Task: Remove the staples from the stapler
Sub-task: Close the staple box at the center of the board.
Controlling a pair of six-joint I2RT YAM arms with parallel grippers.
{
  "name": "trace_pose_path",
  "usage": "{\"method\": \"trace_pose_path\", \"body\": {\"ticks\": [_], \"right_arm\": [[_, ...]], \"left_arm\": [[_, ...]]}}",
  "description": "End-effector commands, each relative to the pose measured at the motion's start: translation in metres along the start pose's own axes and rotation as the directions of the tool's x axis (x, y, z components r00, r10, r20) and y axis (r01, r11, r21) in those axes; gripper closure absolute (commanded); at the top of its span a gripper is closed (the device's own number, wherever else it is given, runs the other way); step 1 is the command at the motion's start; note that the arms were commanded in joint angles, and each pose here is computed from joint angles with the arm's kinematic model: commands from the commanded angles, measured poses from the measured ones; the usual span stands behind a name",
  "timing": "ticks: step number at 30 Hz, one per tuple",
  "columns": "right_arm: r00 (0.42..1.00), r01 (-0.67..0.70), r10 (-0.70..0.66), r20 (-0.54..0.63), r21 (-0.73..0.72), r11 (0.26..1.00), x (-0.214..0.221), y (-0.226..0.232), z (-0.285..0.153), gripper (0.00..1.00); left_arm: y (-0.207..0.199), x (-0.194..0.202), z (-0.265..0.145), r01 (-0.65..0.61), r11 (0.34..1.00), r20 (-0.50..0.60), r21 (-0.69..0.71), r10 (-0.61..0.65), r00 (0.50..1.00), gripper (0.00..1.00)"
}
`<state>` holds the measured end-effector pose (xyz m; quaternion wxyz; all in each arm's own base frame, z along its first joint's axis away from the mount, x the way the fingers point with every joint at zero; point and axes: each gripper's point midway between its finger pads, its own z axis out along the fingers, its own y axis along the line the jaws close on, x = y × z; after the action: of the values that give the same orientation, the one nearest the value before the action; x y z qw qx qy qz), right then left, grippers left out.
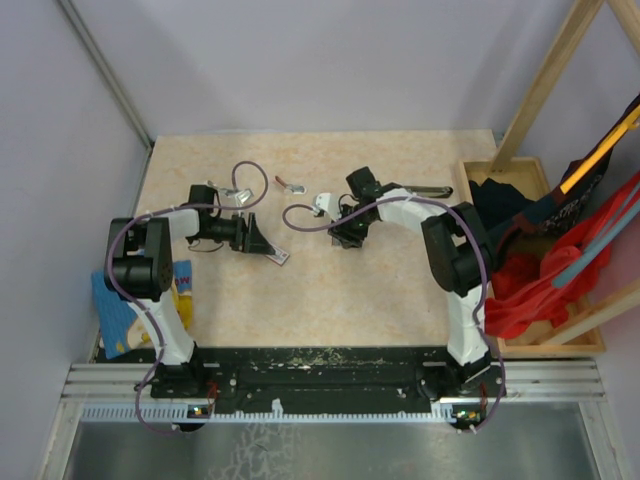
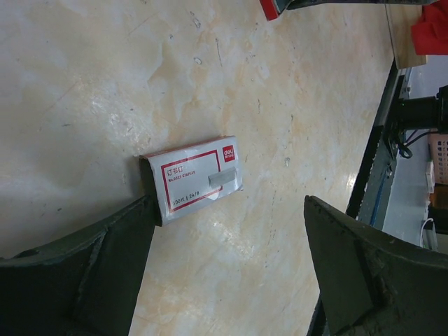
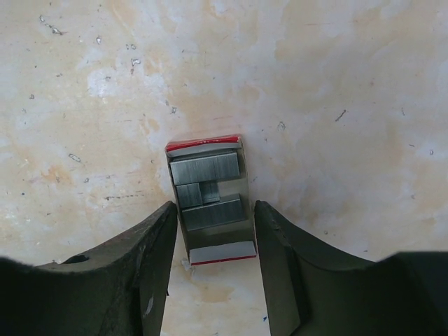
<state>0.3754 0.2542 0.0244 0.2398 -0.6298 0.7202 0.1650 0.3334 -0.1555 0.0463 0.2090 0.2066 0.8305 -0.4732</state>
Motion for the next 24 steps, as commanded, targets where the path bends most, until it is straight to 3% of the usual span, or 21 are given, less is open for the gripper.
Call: {"method": "trace_pose_path", "body": {"ticks": [1, 15, 24], "right_arm": [[0.998, 0.03, -0.03, 0.05, 0.006, 1.0, -0.017, 0.01, -0.009, 0.51], [0.999, -0.021, 0.016, 0.04, 0.105, 0.994, -0.016, 0.013, -0.009, 0.55], [0.998, -0.045, 0.04, 0.053, 0.094, 0.995, -0.027, 0.03, 0.0, 0.57]], "left_arm": [[0.008, 0.005, -0.006, -0.003, 0.998, -0.002, -0.059, 0.003, 1.0, 0.07], [0.006, 0.005, -0.006, -0.003, 0.999, 0.007, -0.054, 0.003, 1.0, 0.07], [0.012, 0.007, -0.006, 0.028, 0.995, 0.02, -0.094, -0.026, 0.999, 0.07]]}}
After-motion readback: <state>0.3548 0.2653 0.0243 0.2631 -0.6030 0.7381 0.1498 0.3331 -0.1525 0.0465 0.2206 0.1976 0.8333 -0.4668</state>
